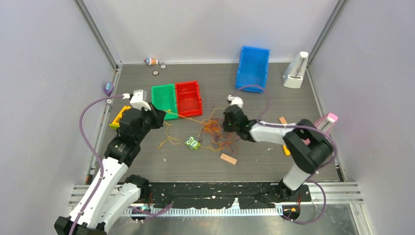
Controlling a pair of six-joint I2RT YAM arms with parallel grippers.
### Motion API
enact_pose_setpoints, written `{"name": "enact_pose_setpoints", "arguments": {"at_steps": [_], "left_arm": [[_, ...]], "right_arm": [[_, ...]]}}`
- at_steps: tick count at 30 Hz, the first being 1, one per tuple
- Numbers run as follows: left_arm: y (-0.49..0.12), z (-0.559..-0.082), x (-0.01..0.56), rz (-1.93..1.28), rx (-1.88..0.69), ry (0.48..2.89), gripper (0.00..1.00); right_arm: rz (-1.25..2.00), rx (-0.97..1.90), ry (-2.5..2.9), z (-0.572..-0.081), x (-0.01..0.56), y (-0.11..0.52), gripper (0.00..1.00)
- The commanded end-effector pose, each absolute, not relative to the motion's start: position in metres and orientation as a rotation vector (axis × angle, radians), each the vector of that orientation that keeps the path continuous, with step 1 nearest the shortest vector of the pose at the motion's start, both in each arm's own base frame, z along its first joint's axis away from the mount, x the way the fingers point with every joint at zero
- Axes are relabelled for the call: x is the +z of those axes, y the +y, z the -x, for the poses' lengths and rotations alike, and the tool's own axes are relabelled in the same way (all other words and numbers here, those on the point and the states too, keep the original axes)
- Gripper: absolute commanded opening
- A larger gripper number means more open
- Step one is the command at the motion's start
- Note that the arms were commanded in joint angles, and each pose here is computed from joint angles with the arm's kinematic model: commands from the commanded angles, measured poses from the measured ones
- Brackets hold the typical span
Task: Untangle the cables
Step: Untie the cable.
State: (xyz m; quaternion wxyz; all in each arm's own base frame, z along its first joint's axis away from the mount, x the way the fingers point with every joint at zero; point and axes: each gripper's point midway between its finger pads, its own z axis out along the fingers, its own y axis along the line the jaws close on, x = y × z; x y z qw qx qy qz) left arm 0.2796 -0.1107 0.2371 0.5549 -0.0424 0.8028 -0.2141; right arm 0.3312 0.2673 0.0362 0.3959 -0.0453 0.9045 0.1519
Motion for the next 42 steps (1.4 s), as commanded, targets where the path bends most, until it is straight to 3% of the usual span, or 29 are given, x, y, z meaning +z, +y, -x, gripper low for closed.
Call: {"name": "enact_pose_setpoints", "arguments": {"at_steps": [1, 3, 9, 13, 15, 16, 17, 19, 21, 30, 42], "left_arm": [[-0.069, -0.284, 0.235, 0.296, -0.324, 1.878, 0.00], [-0.061, -0.285, 0.229, 0.353, -0.296, 1.889, 0.00], [-0.044, -0.288, 0.216, 0.483, -0.252, 1.902, 0.00], [-0.040, -0.290, 0.214, 0.521, -0.243, 1.907, 0.00], [-0.047, -0.293, 0.217, 0.495, -0.283, 1.898, 0.00], [-0.056, -0.296, 0.219, 0.445, -0.328, 1.897, 0.00], [-0.067, -0.299, 0.219, 0.400, -0.375, 1.905, 0.00], [-0.093, -0.304, 0.216, 0.288, -0.495, 1.943, 0.00], [-0.113, -0.304, 0.208, 0.203, -0.585, 2.005, 0.00], [-0.098, -0.303, 0.208, 0.222, -0.491, 2.000, 0.00], [-0.085, -0.292, 0.229, 0.241, -0.443, 1.941, 0.00]], "right_arm": [[-0.192, 0.220, 2.226, -0.346, 0.061, 0.167, 0.05], [-0.347, 0.128, 2.192, -0.350, 0.070, 0.110, 0.05], [-0.618, -0.097, 2.085, -0.333, 0.087, 0.016, 0.05], [-0.730, -0.145, 1.996, -0.323, 0.099, -0.006, 0.05], [-0.637, -0.030, 1.995, -0.330, 0.109, 0.011, 0.06], [-0.497, 0.100, 2.018, -0.336, 0.117, 0.035, 0.12], [-0.406, 0.152, 2.026, -0.339, 0.121, 0.046, 0.41], [-0.267, 0.324, 2.015, -0.341, 0.131, 0.078, 0.80], [-0.140, 0.426, 2.005, -0.340, 0.140, 0.104, 0.92], [0.470, 0.641, 1.987, -0.308, 0.141, 0.238, 1.00], [0.695, 0.668, 1.998, -0.306, 0.124, 0.354, 0.94]]}}
